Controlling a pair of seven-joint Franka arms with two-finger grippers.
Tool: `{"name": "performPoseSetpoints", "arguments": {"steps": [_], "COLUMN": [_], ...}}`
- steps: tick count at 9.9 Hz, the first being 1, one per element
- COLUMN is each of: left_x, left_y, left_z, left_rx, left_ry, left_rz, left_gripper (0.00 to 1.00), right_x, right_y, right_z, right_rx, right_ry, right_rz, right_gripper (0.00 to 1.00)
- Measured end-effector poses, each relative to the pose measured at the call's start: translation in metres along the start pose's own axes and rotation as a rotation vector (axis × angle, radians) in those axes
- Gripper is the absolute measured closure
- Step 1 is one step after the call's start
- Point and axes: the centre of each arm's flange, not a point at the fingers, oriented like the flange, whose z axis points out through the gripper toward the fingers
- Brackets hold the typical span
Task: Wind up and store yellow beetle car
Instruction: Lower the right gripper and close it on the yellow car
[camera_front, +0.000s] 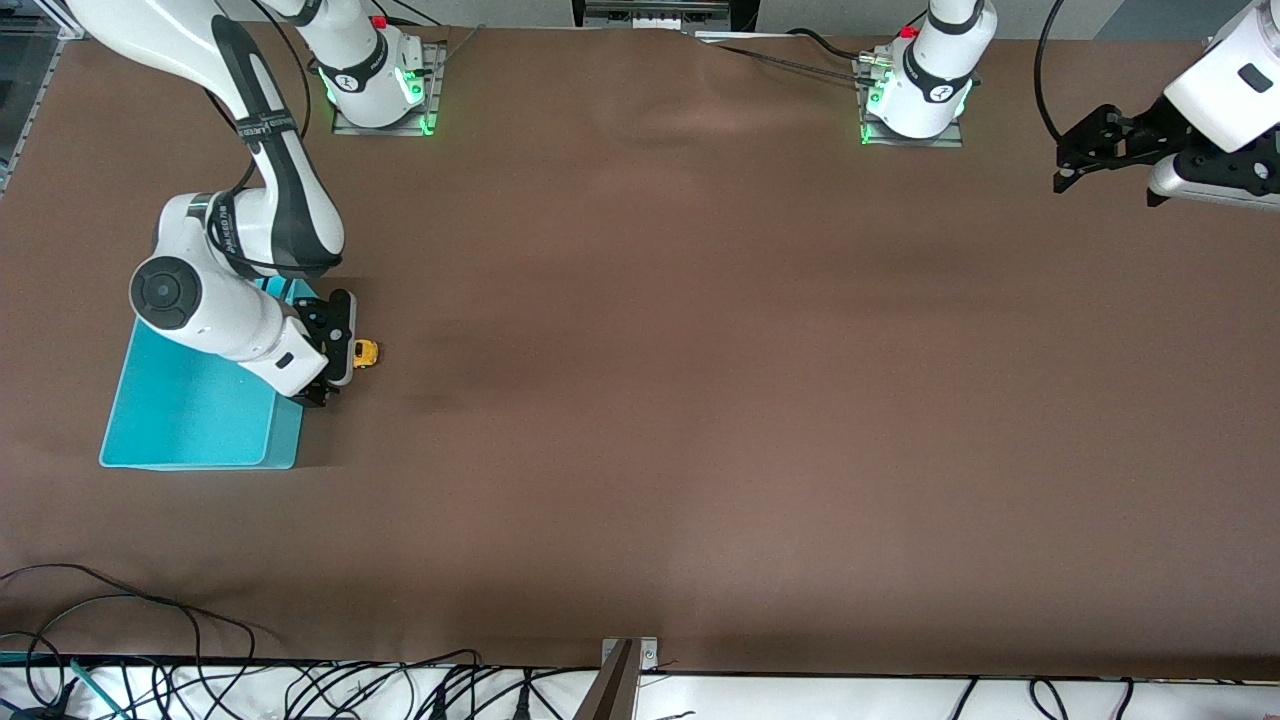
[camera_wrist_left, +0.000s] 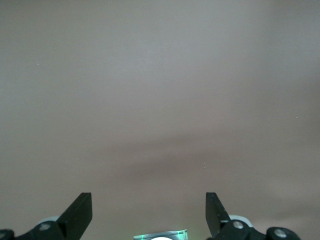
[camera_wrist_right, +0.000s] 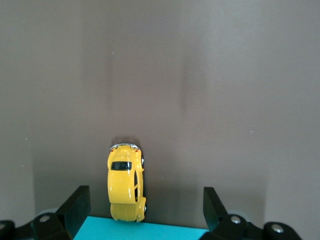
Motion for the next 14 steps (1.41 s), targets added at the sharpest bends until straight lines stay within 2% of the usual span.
{"name": "performPoseSetpoints", "arguments": {"steps": [2,6,10,14], "left_x": [0.001,0.003,0.002,0.005], "left_y": [-0.007,-0.012,-0.022,-0.023], "left_z": [0.001,0.002,0.007,0.01], "left_rx": [-0.024,-0.025,0.042,0.044], "left_ry": [-0.001,-0.004,-0.034,-0.041], "left_rz": [-0.02,-0.03,-0.043,-0.044], "left_gripper": [0.0,0.0,0.0,0.0], "right_x": [-0.009,-0.041,-0.031,-0.021], "right_y": [-0.013,-0.042,-0.052,-0.052], "right_z": [0.017,0.058,0.072,0.074], "right_rx": [-0.025,-0.066,-0.099,-0.109], "right_ry": [-0.004,-0.016,-0.016,-0.012], "right_rz": [-0.034,0.015,-0.026,-0.042], "right_gripper": [0.0,0.0,0.0,0.0]}}
